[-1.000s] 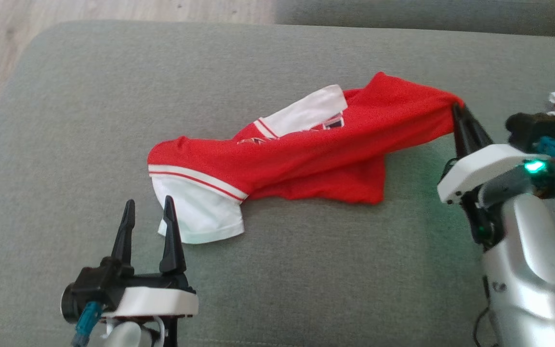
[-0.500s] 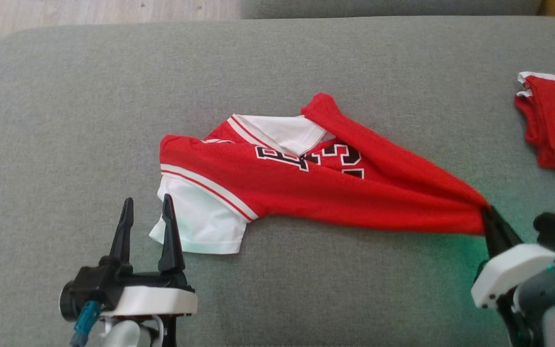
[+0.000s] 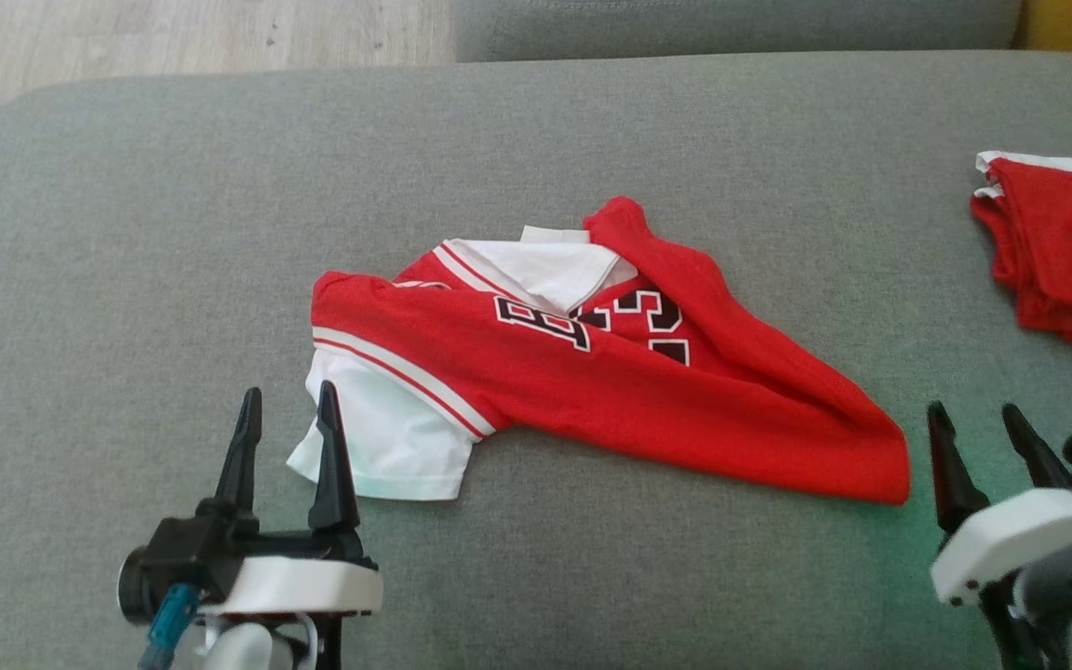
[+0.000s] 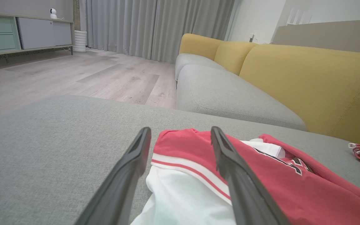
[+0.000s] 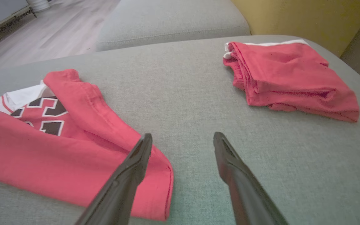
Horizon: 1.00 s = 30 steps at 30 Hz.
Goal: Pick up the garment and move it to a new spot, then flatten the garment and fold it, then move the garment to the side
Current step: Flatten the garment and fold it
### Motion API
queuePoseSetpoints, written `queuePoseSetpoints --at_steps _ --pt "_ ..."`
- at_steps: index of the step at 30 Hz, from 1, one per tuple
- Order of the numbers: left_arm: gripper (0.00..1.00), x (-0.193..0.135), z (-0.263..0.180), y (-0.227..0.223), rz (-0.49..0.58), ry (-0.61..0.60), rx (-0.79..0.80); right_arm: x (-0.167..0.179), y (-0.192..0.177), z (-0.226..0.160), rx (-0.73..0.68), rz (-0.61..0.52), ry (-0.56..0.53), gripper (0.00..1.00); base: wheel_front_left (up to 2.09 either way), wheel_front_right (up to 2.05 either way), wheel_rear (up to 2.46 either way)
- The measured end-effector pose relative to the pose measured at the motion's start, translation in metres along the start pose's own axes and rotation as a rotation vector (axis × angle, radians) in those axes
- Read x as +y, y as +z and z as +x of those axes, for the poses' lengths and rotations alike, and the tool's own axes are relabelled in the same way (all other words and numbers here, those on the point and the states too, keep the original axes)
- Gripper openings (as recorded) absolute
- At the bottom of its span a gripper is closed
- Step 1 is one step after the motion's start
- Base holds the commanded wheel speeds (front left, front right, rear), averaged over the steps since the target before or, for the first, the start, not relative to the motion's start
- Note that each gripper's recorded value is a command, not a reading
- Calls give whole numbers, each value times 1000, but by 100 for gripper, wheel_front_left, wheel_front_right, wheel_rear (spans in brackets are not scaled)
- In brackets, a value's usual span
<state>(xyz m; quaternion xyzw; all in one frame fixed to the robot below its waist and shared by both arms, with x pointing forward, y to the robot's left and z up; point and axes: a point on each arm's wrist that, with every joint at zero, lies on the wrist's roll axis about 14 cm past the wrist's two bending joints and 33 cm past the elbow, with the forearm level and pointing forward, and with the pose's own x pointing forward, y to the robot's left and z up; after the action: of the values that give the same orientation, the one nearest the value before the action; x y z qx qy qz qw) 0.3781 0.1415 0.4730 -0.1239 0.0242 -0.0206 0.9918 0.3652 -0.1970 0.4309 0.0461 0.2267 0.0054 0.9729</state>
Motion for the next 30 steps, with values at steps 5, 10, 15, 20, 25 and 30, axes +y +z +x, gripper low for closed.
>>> queuePoseSetpoints --at_steps 5,10,15,20,25,30 --pt "100 3 -7 -2 0 10 6 39 20 9 -46 -50 106 100 0 0 0" --pt "100 8 -10 -3 2 27 8 95 50 36 -79 -149 251 100 0 0 0" --pt "100 19 -13 -4 -1 68 13 130 50 69 -1 -274 344 100 0 0 0" --pt "100 32 -12 5 -3 110 -14 153 34 99 111 -398 405 100 0 0 0" --pt "100 52 -21 7 0 177 -16 171 12 126 244 -499 435 100 0 0 0" --pt "100 61 -26 6 4 213 -12 174 0 141 311 -548 425 67 0 0 0"
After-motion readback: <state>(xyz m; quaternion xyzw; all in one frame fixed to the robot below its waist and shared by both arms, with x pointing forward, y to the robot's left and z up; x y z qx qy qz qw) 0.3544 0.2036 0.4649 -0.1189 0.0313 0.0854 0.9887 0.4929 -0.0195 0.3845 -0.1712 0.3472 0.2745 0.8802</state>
